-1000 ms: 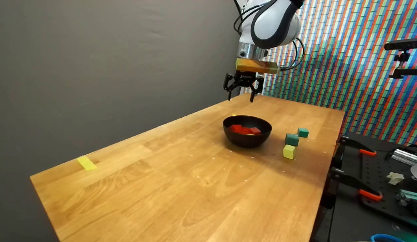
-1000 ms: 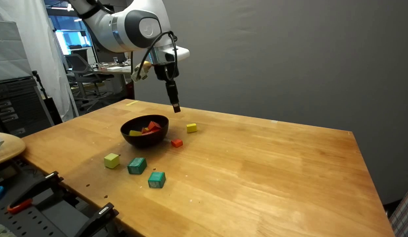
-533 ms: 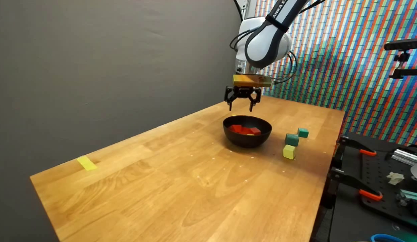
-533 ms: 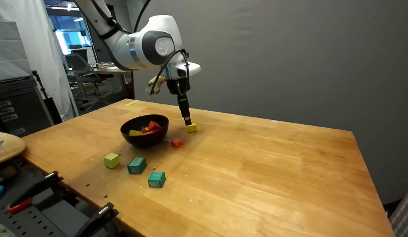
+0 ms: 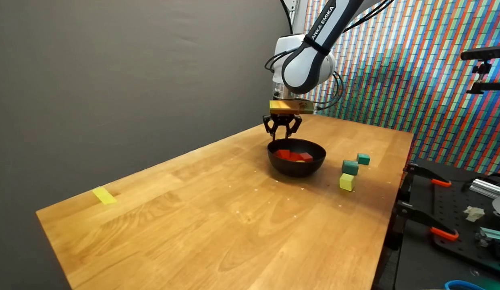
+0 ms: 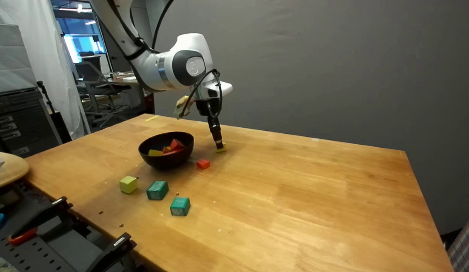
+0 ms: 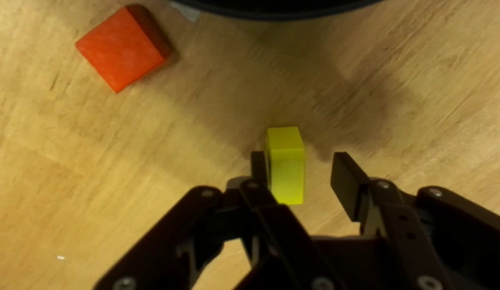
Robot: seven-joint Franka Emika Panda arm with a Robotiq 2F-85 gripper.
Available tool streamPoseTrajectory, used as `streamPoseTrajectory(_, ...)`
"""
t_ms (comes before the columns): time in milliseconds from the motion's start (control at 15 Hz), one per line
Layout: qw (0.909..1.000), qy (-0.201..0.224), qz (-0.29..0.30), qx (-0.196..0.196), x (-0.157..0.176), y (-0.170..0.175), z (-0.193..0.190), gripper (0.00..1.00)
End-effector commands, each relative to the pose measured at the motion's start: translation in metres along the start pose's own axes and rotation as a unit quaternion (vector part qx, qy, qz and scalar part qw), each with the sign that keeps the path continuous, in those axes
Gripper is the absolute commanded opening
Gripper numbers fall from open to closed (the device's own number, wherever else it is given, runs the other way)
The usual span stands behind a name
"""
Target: Pick up all the blocks from the table and put them in the black bowl.
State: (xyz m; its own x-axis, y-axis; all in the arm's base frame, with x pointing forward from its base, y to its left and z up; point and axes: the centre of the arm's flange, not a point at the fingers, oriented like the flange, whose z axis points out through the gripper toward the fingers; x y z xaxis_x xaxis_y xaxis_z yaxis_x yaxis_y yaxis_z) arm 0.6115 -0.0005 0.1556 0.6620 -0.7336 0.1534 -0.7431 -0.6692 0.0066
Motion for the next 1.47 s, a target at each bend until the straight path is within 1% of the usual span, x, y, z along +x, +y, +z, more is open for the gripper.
streamPoseTrajectory(0,0.9997,0.000,0.023,0.001,0.010,-0.006,0.000,0.20)
streamPoseTrajectory(133,0.9994,-0.005,0.033,-0.001,0.010,-0.003,-0.006,0.16)
streamPoseTrajectory(200,0.9993,-0.007,0.035,-0.002,0.008,0.001,-0.015,0.19)
streamPoseTrajectory(267,0.9996,-0.008,0.024,-0.010,0.002,0.009,-0.035,0.21)
streamPoseTrajectory(533,0.9997,0.021,-0.006,-0.006,-0.022,0.027,-0.102,0.21)
streamPoseTrajectory(600,0.9998,0.015,-0.016,-0.004,-0.030,0.029,-0.113,0.21)
streamPoseTrajectory(800,0.9983,-0.033,-0.047,-0.010,-0.056,0.030,-0.128,0.21)
streamPoseTrajectory(867,0.9969,-0.055,-0.056,-0.013,-0.065,0.031,-0.130,0.21)
streamPoseTrajectory(1000,0.9945,-0.080,-0.063,-0.023,-0.081,0.031,-0.130,0.21)
streamPoseTrajectory(1133,0.9934,-0.094,-0.058,-0.029,-0.093,0.030,-0.122,0.21)
streamPoseTrajectory(1200,0.9940,-0.092,-0.049,-0.031,-0.096,0.031,-0.118,0.48)
streamPoseTrajectory(1267,0.9948,-0.088,-0.041,-0.030,-0.098,0.033,-0.115,0.49)
streamPoseTrajectory(1333,0.9968,-0.071,-0.025,-0.026,-0.096,0.037,-0.112,0.54)
streamPoseTrajectory(1400,0.9975,-0.066,-0.011,-0.021,-0.092,0.040,-0.110,0.62)
